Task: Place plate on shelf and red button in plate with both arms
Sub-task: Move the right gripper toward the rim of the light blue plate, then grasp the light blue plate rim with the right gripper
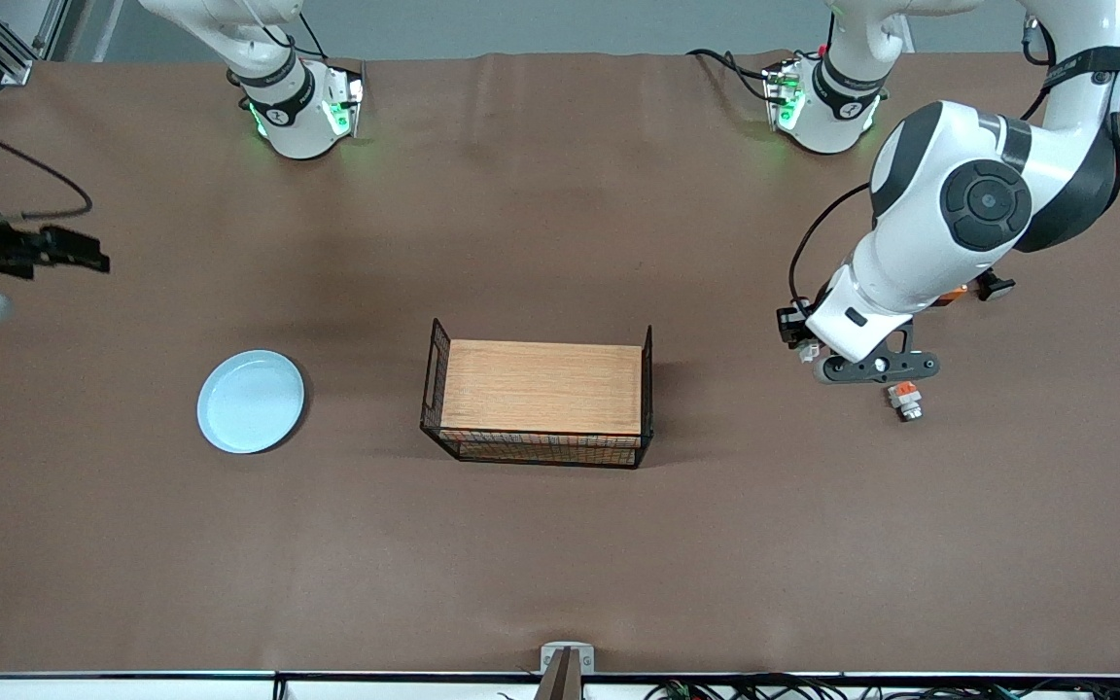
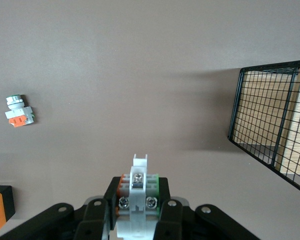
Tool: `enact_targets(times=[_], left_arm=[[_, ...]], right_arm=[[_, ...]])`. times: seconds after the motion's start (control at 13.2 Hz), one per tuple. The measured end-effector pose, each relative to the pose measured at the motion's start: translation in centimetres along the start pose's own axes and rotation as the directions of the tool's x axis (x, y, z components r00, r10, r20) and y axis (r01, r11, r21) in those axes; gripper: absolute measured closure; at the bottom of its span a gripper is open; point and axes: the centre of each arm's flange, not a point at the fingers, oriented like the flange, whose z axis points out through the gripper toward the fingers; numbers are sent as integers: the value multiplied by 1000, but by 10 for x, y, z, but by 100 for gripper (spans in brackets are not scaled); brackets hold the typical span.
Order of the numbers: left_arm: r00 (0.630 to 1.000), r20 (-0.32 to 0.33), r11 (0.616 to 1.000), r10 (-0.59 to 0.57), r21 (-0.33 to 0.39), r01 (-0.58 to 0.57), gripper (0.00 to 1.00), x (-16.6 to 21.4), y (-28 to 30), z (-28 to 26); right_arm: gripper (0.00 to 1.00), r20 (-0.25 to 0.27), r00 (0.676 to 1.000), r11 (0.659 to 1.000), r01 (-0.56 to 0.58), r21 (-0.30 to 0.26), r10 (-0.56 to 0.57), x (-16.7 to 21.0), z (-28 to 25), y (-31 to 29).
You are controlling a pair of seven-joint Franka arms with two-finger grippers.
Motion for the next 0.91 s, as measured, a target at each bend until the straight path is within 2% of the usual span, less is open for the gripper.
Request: enact_targets(times=[0.23,0.53,0.75,0.91], left_arm=[[1000,0,1000,0,0,0,67,0,0,0],[1000,1,1000,0,-1,0,67,1,0,0],[1000,3,1000,0,0,0,67,1,0,1],[1000,4,1000,0,0,0,67,1,0,2]], right_arm=[[0,-53,999,1000,-2,-12,1,41,50,20],[0,-189,982,999,-7,-45,-2,85,151,33],[0,-270,963,998,-10,-67,-8,95,241,34],[0,-276,961,998,-19,-66,0,95,285,36]])
